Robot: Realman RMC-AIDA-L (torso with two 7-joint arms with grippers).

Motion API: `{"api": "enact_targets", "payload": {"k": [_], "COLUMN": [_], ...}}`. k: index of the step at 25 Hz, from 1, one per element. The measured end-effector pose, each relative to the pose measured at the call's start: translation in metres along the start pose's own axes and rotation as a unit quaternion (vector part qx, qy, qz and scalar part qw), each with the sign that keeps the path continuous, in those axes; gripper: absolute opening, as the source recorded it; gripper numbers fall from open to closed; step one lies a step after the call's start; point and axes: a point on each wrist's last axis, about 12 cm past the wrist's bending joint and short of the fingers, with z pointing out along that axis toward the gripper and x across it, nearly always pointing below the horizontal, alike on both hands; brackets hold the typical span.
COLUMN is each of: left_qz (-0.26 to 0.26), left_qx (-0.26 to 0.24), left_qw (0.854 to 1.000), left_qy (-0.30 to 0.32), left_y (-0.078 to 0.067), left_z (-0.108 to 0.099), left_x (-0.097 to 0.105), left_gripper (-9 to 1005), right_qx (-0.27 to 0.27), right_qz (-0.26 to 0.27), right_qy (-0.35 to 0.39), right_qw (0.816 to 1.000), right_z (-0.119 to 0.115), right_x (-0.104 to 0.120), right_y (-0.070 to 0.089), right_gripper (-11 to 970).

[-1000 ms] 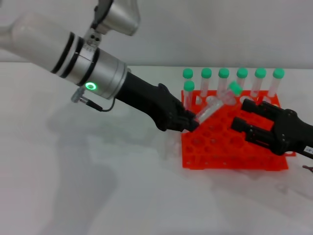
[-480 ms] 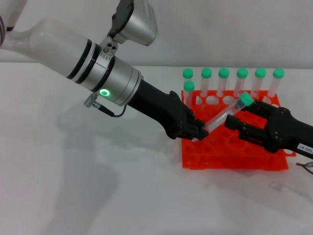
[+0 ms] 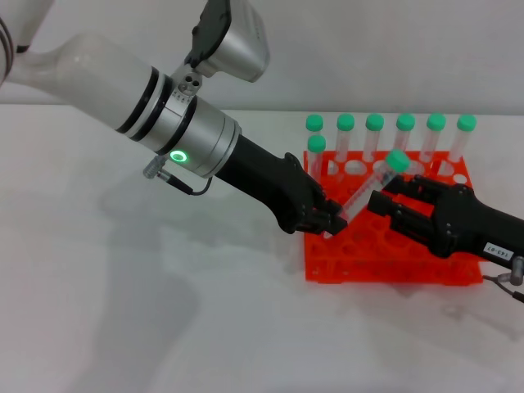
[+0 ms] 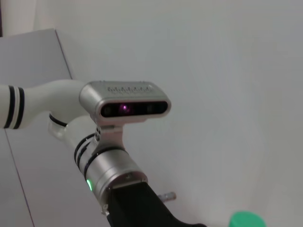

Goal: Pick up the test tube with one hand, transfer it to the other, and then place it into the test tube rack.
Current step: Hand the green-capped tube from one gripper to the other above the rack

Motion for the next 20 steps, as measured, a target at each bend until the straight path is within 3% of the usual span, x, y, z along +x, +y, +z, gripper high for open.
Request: {"api": "enact_targets", "payload": {"k": [10, 20], "left_qz": [0.009, 0.012], "left_qx": [0.006, 0.013], "left_qw": [1.0, 1.0], "left_qy": [0.009, 0.014], "left_y": [-0.001, -0.003], "left_z": [0.007, 0.013], "left_x": [-0.004, -0.008], "left_gripper": [185, 185], "right_qx": [0.009, 0.018], "right_qz": [0.001, -0.002], "right_qy": [0.008, 0.011], "right_qw": [1.0, 1.0], "right_z": [0.003, 0.003], "right_x": [0.003, 0.004], "right_y": [-0.001, -0.003], "right_gripper": [364, 355]}}
